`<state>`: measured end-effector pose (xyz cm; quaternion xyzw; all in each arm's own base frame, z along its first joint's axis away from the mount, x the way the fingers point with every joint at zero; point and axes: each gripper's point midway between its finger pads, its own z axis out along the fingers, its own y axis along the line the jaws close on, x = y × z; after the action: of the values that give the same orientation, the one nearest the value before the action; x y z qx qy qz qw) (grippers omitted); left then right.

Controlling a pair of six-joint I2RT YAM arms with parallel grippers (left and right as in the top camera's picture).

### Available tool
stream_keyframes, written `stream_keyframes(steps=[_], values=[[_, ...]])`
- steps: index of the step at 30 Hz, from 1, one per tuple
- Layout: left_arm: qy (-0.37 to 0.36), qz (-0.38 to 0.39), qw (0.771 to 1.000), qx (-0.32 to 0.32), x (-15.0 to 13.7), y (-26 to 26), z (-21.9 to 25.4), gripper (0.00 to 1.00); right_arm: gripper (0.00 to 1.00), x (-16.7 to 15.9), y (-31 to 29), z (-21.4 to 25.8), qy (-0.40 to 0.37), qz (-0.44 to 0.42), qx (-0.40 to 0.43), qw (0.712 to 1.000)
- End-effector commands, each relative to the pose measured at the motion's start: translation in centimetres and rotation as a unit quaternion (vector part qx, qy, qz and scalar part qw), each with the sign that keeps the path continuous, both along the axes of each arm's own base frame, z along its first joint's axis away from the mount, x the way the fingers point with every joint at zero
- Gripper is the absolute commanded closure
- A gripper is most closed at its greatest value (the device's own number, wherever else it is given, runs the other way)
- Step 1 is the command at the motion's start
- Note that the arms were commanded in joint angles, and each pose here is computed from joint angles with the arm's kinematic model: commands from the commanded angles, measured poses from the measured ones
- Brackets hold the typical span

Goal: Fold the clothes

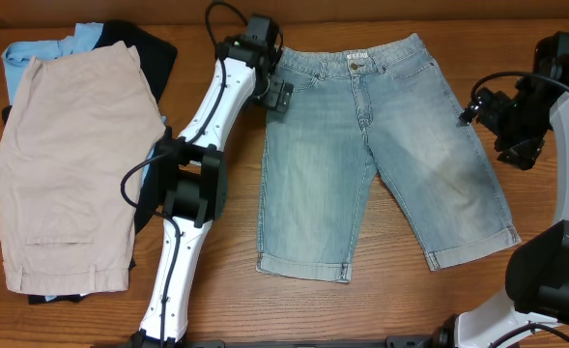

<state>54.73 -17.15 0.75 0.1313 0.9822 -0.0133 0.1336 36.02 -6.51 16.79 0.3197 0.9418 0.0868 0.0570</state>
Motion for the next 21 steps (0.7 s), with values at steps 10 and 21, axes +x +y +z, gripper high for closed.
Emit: stream_keyframes(steps=[10,21], values=[[0.184,0.164,0.966,0.082,-7.0,11.8,-3.4,0.00,0.00,1.3,3.5,0.1,-0.019,0.053,-0.016,0.998],[0.229,0.161,0.956,0.092,-9.1,13.8,-1.0,0.00,0.00,3.4,10.4,-3.6,-0.051,0.137,-0.010,0.989]])
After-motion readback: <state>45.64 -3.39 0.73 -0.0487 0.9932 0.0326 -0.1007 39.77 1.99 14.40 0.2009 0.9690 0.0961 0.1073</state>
